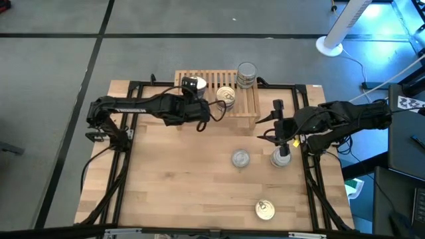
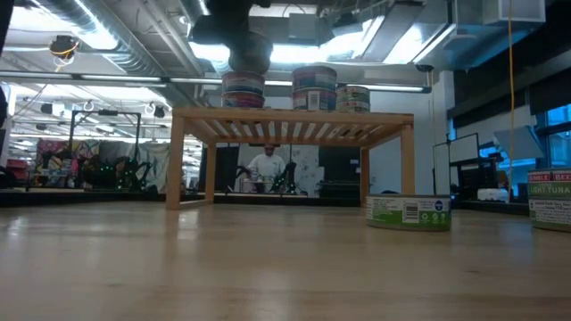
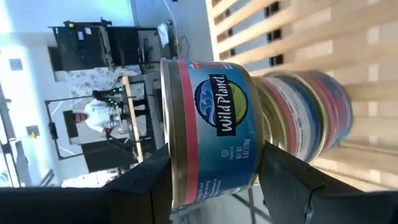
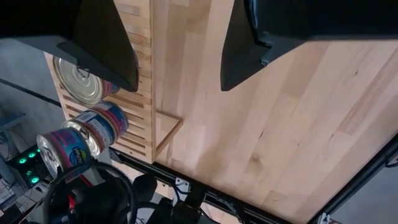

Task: Stack canned seafood by type on shelf
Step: Stack the blue tuna can on top of the blue tuna can on the shelf

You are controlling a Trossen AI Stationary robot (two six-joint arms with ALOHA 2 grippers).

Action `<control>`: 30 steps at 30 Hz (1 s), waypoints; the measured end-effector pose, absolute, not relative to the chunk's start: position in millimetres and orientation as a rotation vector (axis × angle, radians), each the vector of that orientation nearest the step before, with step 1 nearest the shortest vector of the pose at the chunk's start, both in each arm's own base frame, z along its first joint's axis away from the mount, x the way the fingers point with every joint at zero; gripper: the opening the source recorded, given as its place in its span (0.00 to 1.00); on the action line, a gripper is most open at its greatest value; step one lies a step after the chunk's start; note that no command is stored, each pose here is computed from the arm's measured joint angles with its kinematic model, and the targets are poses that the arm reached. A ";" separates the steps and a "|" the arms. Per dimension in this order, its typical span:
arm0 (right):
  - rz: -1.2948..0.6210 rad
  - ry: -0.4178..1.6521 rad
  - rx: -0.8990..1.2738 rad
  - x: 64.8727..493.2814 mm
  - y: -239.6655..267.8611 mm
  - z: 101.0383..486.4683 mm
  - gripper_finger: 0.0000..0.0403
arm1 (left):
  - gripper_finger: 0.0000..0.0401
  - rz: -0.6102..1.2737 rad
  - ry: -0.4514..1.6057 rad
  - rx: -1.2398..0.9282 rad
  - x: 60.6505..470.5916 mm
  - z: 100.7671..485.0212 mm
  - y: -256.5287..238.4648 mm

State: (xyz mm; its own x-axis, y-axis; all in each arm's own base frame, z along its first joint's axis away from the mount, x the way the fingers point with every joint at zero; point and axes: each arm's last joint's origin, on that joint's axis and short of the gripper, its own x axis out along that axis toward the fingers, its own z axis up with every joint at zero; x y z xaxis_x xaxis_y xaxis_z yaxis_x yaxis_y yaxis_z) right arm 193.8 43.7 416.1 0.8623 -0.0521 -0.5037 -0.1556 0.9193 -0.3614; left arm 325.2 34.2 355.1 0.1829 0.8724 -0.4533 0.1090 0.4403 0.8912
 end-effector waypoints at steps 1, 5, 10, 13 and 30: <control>0.056 0.534 -0.405 193.8 43.7 415.9 0.57 | 0.46 0.680 1.309 1.001 323.6 354.2 34.5; 0.057 0.546 -0.406 193.2 43.5 414.9 0.57 | 0.46 0.666 1.358 0.998 318.2 351.9 35.9; 0.058 0.553 -0.408 192.8 43.4 414.3 0.57 | 0.47 0.657 1.374 0.970 316.2 350.7 38.9; 0.058 0.553 -0.408 192.8 43.5 414.3 0.57 | 0.51 0.668 1.378 0.962 315.9 350.8 42.5; 0.059 0.553 -0.408 192.8 43.5 414.3 0.57 | 0.55 0.699 1.363 0.913 315.5 350.8 46.8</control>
